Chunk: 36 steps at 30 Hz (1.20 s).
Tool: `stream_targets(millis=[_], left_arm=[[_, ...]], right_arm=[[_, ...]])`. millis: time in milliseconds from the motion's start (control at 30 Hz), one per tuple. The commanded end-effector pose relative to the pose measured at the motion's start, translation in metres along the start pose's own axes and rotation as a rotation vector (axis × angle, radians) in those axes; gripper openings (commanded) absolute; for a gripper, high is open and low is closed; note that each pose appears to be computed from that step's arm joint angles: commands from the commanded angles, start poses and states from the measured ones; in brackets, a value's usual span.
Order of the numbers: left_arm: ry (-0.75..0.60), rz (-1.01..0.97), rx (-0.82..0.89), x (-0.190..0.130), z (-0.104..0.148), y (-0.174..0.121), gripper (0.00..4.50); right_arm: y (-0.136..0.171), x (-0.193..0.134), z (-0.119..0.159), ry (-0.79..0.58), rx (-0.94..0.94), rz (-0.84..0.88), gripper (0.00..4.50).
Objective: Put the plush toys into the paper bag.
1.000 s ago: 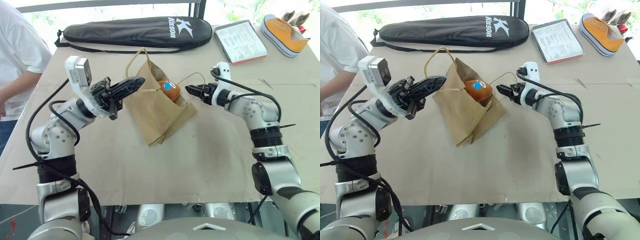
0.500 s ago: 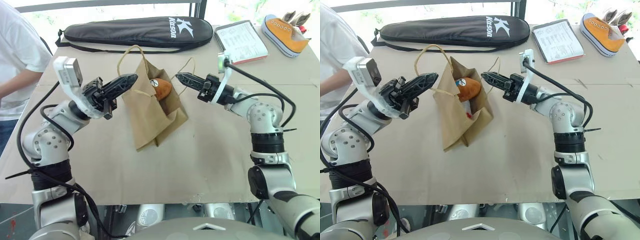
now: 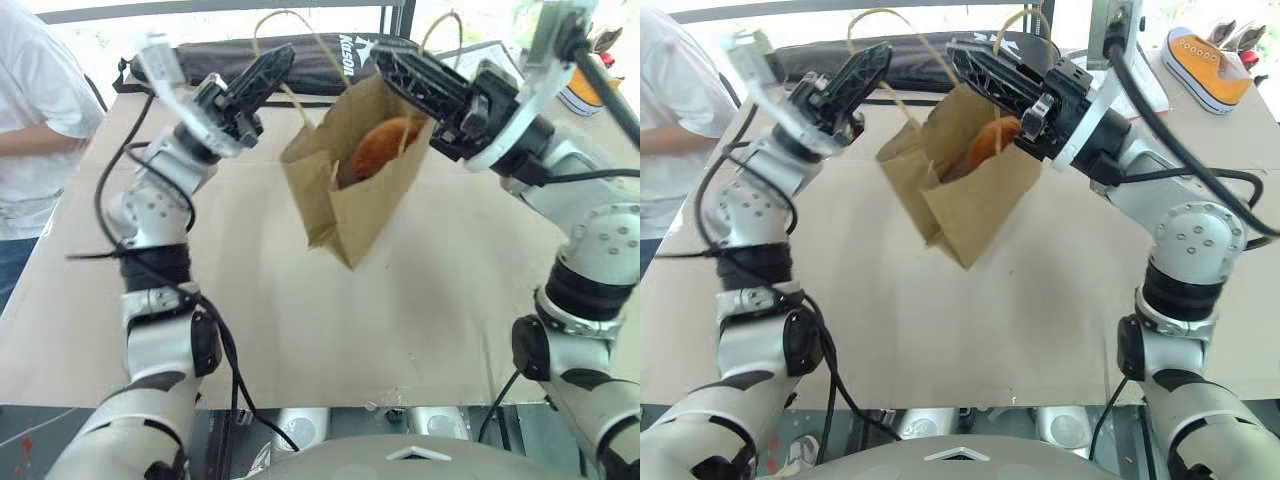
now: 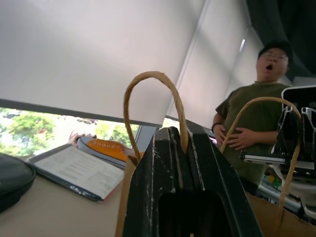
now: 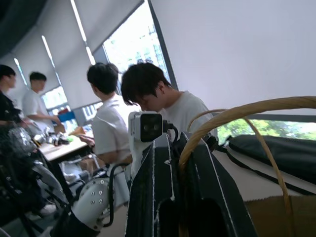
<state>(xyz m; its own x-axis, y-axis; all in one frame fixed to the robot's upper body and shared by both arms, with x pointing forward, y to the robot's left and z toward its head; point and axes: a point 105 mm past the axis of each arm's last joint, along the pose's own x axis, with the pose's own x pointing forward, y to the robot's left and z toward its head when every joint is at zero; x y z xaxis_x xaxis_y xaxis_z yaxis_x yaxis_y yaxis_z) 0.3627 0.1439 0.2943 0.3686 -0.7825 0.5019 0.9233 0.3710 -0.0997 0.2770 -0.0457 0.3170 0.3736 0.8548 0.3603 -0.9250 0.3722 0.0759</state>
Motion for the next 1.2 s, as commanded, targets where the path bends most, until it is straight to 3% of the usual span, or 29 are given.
stream_targets(millis=[33,233,400,433,467,500,633,667,733,933,1200], left_arm=[[0.125,-0.052,0.095,0.012,-0.018,0.009,0.00],[0.313,-0.112,0.210,0.013,-0.058,0.017,0.00],[0.357,-0.147,0.236,0.003,-0.064,0.020,0.00],[0.347,-0.143,0.191,0.000,-0.061,0.022,0.00],[0.339,-0.140,0.177,-0.003,-0.058,0.023,0.00],[0.334,-0.139,0.175,-0.006,-0.056,0.025,0.00],[0.305,-0.152,0.139,-0.015,-0.042,0.026,0.00],[0.296,-0.152,0.124,-0.017,-0.039,0.026,0.73],[0.279,-0.155,0.108,-0.019,-0.033,0.025,1.46],[0.252,-0.152,0.039,-0.035,-0.018,0.020,4.33],[0.310,-0.148,-0.061,-0.074,-0.023,0.003,4.47]], right_arm=[[-0.003,-0.006,-0.023,0.088,-0.089,-0.117,0.05],[-0.035,-0.030,-0.090,0.424,-0.378,-0.297,0.05],[-0.030,-0.028,-0.078,0.319,-0.349,-0.304,0.05],[-0.026,-0.028,-0.073,0.302,-0.346,-0.280,0.57],[-0.021,-0.028,-0.071,0.302,-0.353,-0.254,0.65],[-0.019,-0.030,-0.070,0.305,-0.356,-0.239,1.28],[-0.006,-0.037,-0.058,0.293,-0.321,-0.192,2.86],[-0.002,-0.040,-0.055,0.287,-0.305,-0.182,3.34],[0.001,-0.045,-0.049,0.281,-0.282,-0.176,4.35],[0.005,-0.069,-0.037,0.352,-0.270,-0.183,4.40],[0.006,-0.101,-0.053,0.587,-0.293,-0.189,4.40]])
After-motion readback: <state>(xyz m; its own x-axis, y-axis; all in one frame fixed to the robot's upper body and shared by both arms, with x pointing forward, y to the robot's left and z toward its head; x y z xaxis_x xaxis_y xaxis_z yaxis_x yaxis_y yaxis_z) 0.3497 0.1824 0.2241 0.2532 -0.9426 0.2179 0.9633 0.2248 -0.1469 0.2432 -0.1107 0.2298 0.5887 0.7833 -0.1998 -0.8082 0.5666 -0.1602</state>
